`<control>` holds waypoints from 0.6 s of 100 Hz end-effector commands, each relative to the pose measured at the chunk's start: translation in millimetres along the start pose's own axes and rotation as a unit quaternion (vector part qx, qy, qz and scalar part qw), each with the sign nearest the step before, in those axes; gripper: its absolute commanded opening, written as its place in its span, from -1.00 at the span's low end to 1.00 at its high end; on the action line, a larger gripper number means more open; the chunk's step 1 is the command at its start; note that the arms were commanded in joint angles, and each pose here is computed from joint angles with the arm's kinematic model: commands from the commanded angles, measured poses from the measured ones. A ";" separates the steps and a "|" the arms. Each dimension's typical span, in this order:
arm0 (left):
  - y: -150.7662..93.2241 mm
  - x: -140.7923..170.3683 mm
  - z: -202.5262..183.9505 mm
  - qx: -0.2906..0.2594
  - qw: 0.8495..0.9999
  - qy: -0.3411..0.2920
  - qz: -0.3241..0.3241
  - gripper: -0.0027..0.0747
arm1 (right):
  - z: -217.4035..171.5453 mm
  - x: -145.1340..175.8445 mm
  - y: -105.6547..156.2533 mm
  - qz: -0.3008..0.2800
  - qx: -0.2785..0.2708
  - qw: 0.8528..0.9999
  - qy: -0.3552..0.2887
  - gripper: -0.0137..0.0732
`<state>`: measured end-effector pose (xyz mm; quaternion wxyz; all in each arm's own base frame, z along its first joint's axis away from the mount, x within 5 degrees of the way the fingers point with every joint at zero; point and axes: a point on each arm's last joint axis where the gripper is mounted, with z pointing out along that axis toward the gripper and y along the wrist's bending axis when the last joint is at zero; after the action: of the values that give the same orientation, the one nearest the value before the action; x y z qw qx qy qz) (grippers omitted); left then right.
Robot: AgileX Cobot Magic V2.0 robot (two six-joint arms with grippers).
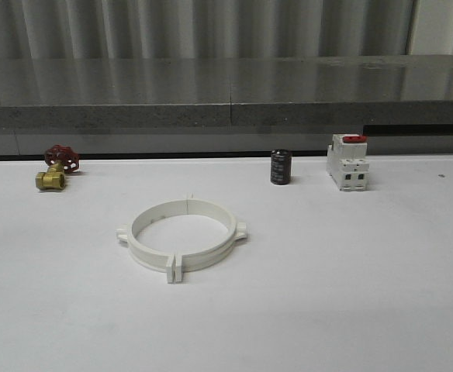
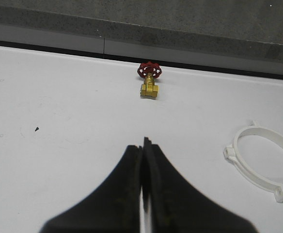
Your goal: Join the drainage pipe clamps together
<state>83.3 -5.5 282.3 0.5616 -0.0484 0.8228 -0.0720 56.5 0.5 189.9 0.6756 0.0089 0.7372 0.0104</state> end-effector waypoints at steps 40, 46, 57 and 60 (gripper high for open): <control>-5.7 -12.4 -1.9 0.033 0.996 -0.078 0.006 -0.98 | -3.0 -15.0 -0.2 -0.003 0.003 0.998 -0.060 -0.84; -7.6 -11.6 -4.2 0.054 0.991 -0.121 0.012 -0.98 | -3.0 -15.0 -0.2 -0.003 0.003 0.998 -0.060 -0.84; -5.2 1.4 -4.8 0.064 0.983 -0.172 0.016 -0.98 | -3.0 -15.0 -0.2 -0.003 0.003 0.998 -0.060 -0.84; -3.3 6.2 -5.5 0.060 0.981 -0.181 0.015 -0.98 | -3.0 -15.0 -0.2 -0.003 0.003 0.998 -0.060 -0.84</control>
<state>80.0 -9.5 271.0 0.6405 -0.0181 0.7619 -0.0947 56.5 0.5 189.9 0.6756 0.0089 0.7372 0.0104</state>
